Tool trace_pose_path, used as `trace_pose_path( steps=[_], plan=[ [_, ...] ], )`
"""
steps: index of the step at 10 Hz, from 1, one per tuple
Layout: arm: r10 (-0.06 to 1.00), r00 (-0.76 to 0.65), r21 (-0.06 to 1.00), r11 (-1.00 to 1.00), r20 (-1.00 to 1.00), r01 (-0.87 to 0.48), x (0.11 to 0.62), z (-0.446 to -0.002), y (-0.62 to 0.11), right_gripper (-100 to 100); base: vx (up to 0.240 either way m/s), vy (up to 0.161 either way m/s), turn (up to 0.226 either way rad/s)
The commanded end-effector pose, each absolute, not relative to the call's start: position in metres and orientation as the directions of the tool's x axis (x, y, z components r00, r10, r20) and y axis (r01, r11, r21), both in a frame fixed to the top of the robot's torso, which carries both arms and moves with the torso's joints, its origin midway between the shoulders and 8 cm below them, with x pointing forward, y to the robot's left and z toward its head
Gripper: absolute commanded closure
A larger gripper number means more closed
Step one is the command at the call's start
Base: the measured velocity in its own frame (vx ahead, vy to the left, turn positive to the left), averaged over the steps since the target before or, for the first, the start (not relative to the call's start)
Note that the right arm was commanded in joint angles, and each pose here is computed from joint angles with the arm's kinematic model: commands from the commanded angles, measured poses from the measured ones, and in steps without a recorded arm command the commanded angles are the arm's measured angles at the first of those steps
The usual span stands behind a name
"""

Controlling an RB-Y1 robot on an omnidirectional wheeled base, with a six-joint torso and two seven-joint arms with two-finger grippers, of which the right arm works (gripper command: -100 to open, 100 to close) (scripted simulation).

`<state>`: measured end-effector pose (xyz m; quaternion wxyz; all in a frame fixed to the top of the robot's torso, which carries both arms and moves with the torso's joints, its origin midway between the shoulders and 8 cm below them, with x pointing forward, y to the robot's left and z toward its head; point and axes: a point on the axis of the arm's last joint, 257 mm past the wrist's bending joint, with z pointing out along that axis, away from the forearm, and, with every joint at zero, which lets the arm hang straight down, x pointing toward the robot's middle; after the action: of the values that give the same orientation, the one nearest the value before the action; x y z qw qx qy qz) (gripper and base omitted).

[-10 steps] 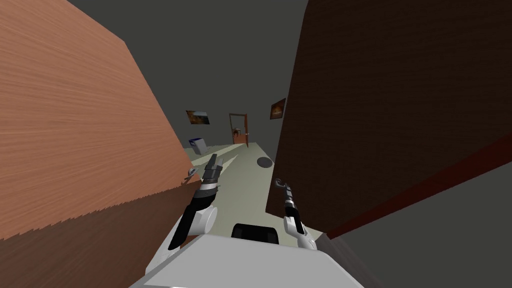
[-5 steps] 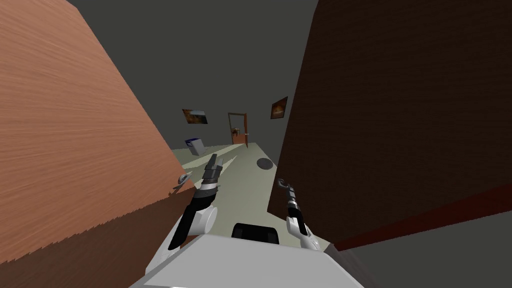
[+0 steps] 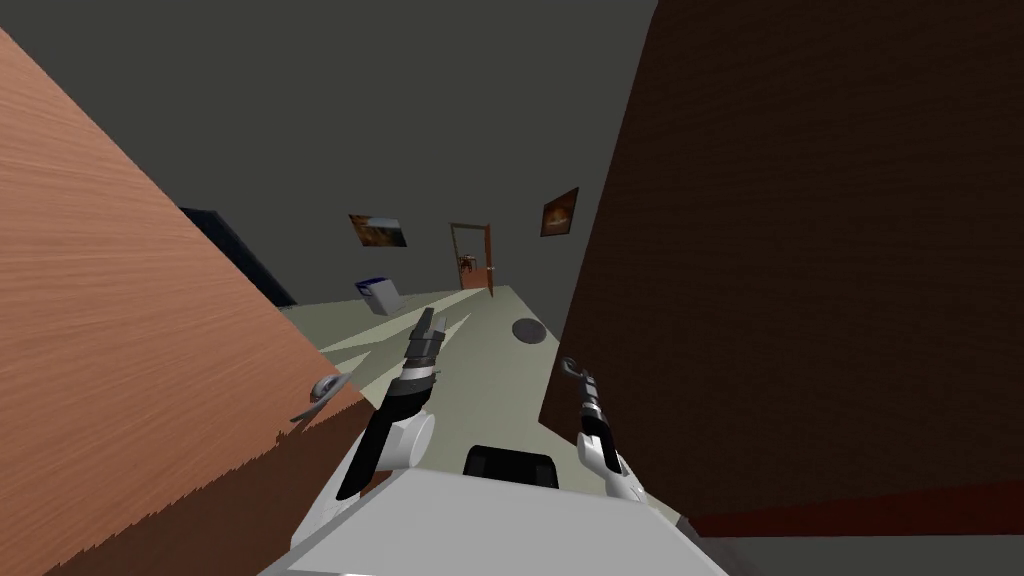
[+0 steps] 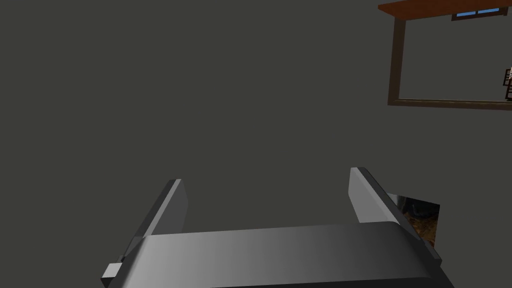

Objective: Push the door open

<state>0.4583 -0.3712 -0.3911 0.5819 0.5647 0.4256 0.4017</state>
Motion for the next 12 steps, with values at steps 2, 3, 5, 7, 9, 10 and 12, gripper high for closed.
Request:
trace_pose_path(
  steps=[2, 3, 5, 7, 9, 10, 12],
  plan=[
    [0.930, 0.365, 0.999, 0.049, -0.046, 0.001, 0.454, -0.384, -0.397, 100, 0.205, 0.055, -0.048],
    [0.930, 0.365, 0.999, 0.049, -0.046, 0.001, 0.454, -0.384, -0.397, 100, 0.112, 0.032, -0.033],
    [0.916, 0.400, 0.999, 0.044, -0.041, 0.001, 0.449, -0.384, -0.411, 100, 0.181, 0.036, -0.067],
    [0.907, 0.420, 0.999, 0.041, -0.037, 0.000, 0.445, -0.385, -0.418, 100, 0.122, 0.021, -0.036],
    [0.901, 0.432, 0.999, 0.037, -0.034, 0.000, 0.443, -0.385, -0.422, 100, 0.171, 0.046, -0.058],
    [0.901, 0.432, 0.999, 0.037, -0.034, 0.000, 0.443, -0.385, -0.422, 100, 0.057, 0.009, -0.006],
    [0.890, 0.456, 1.000, 0.030, -0.027, 0.000, 0.439, -0.386, -0.429, 100, 0.052, 0.010, -0.014]
  ],
)
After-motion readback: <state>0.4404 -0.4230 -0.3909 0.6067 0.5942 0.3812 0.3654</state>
